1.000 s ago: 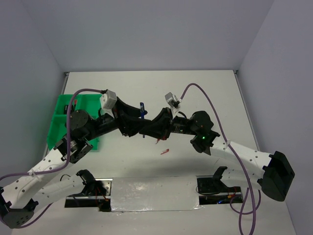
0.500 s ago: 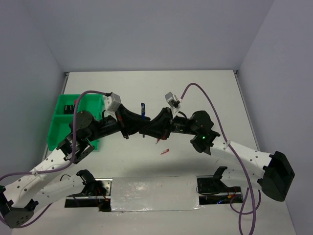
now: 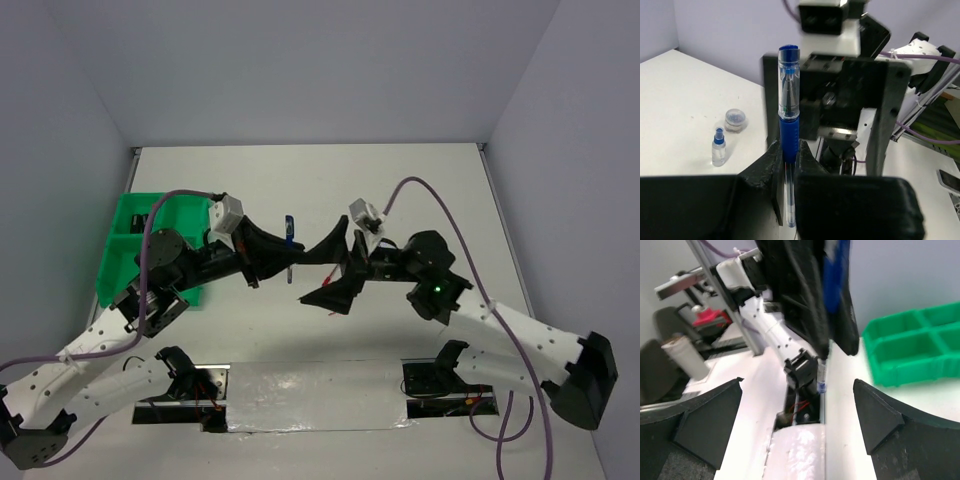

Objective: Sort the stationery into containers
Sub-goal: Close the pen cap on the pen.

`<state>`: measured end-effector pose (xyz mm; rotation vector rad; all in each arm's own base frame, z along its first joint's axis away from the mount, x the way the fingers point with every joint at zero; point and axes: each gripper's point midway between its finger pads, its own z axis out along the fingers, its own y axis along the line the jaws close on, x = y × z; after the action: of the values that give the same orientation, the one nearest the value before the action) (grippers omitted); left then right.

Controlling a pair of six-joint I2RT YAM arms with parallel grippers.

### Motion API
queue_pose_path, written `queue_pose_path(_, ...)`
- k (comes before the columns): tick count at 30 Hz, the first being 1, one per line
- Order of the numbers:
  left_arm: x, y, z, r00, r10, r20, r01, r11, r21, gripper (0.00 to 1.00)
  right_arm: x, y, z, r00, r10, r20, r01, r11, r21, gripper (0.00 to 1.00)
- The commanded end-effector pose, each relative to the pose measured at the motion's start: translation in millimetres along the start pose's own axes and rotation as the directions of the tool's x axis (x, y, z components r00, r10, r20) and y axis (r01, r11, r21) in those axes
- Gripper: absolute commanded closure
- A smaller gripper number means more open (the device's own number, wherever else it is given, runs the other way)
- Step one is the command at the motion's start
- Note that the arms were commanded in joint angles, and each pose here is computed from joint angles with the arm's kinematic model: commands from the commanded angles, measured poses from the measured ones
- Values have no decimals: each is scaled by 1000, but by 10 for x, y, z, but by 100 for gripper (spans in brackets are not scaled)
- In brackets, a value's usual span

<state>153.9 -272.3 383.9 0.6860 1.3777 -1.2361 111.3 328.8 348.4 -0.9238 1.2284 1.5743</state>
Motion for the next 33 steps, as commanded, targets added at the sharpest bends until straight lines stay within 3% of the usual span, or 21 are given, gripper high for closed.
queue_pose_path(1, -31, -180, -51, 999, 36, 12, -37, 995, 88, 100, -394, 172, -237, 981, -184, 63, 179, 981, 77, 0)
queue_pose_path(7, 216, -507, -157, 999, 36, -18, -30, 959, 282, 100, -776, -77, -144, 985, -165, 53, 152, 969, 196, 0)
queue_pose_path(12, 297, -646, -189, 998, 59, -36, -42, 935, 351, 100, -878, -14, 41, 987, -139, 75, 131, 986, 101, 0)
queue_pose_path(18, 373, -547, -114, 997, 53, -62, -31, 948, 318, 100, -855, 74, 144, 989, -123, 81, 124, 992, 0, 2)
queue_pose_path(24, 384, -463, -68, 997, 56, -61, -37, 959, 279, 100, -779, 125, 162, 991, -99, 84, 104, 993, -58, 20)
queue_pose_path(29, 321, -333, -21, 998, 46, -45, -37, 980, 197, 100, -712, 136, 144, 992, -94, 83, 100, 992, -72, 47)
queue_pose_path(33, 253, -296, 22, 999, 38, -34, -32, 985, 171, 100, -675, 123, 136, 993, -84, 80, 90, 993, -70, 46)
